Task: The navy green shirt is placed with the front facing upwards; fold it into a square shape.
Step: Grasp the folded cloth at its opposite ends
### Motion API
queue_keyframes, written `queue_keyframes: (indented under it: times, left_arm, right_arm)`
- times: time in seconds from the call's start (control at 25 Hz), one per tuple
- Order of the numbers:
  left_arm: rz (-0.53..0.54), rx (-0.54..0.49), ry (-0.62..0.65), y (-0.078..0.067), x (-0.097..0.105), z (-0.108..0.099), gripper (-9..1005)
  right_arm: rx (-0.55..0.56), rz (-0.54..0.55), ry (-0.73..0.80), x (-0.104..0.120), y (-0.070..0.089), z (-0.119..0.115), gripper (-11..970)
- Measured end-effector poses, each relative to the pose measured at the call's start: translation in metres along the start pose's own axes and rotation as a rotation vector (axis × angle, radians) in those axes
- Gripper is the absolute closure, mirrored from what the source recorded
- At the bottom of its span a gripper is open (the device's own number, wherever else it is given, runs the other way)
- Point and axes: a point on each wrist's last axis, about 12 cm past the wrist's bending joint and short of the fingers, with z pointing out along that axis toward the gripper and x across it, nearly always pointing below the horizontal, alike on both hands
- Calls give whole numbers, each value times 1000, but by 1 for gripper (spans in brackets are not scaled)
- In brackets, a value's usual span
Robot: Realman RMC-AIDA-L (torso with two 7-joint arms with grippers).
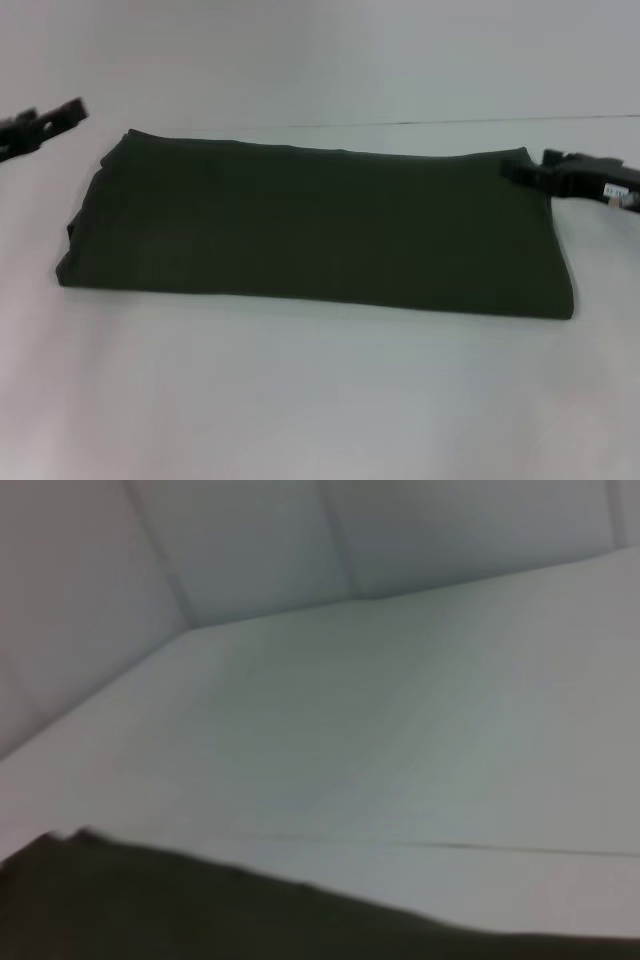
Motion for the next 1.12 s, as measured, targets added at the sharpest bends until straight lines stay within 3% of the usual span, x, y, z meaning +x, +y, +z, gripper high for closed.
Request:
queue_keyframes:
  times: [0.16, 0.4, 0.76, 1.12]
  left_arm:
    - [-35, -32, 118, 7, 0, -15, 135]
    - [-25, -61, 262, 7, 4, -20, 135]
    - [-50, -88, 343, 1, -1, -5, 135]
    - [-145, -160, 352, 8, 3, -8, 135]
  right_arm:
    - [-105, -58, -2, 9, 9, -9, 141]
    - [-425, -212, -41, 32, 38, -45, 139]
    - [-571, -239, -17, 44, 48, -75, 143]
    - [-575, -223, 22, 46, 49, -72, 147]
